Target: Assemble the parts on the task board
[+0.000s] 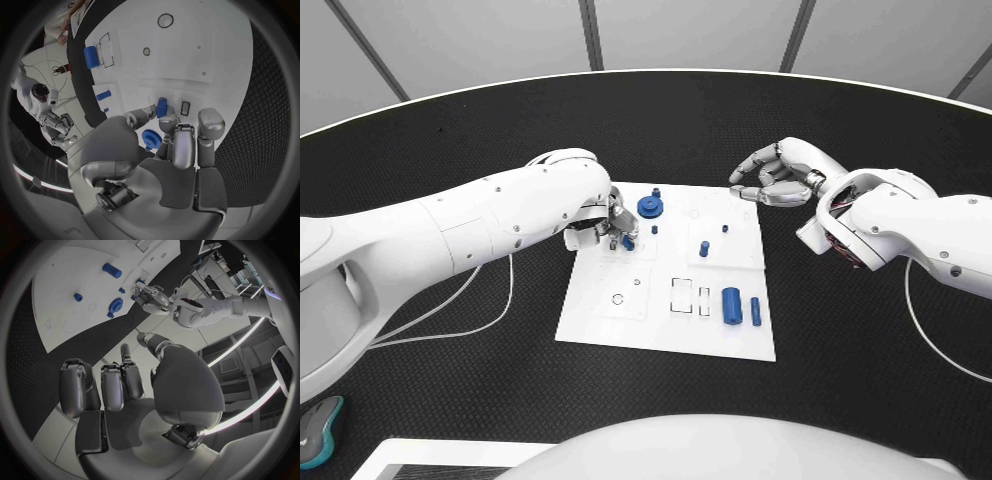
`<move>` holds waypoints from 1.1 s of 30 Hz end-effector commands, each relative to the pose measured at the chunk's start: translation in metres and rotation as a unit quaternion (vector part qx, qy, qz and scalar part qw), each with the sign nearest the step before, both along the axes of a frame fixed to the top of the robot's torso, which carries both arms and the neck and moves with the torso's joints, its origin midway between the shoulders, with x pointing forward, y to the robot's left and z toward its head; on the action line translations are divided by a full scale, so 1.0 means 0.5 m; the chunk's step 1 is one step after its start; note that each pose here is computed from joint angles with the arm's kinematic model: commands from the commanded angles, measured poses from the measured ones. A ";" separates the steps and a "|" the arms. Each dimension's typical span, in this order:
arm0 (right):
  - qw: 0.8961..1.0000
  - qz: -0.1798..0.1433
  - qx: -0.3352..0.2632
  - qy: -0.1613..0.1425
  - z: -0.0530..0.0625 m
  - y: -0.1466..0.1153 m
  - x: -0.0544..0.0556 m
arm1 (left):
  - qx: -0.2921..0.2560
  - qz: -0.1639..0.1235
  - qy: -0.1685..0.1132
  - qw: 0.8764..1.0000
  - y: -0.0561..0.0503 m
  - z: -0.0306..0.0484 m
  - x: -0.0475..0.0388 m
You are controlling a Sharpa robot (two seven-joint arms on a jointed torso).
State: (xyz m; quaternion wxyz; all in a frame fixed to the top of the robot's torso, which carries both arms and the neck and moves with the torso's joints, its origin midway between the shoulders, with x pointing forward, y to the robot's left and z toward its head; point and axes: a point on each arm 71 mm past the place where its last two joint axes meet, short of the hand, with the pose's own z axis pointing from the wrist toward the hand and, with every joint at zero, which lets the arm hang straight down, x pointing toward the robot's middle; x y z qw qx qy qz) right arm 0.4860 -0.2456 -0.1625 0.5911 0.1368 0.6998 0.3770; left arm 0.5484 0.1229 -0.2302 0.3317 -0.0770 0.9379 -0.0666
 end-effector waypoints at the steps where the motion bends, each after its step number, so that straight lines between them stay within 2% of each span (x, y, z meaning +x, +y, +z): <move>1: 1.000 0.000 0.000 0.000 0.000 0.000 0.000 | 0.000 0.001 -0.001 1.000 0.000 0.000 0.000; 33: 1.000 -0.002 0.000 -0.001 0.000 -0.001 0.000 | 0.001 0.004 -0.001 1.000 0.006 0.000 0.000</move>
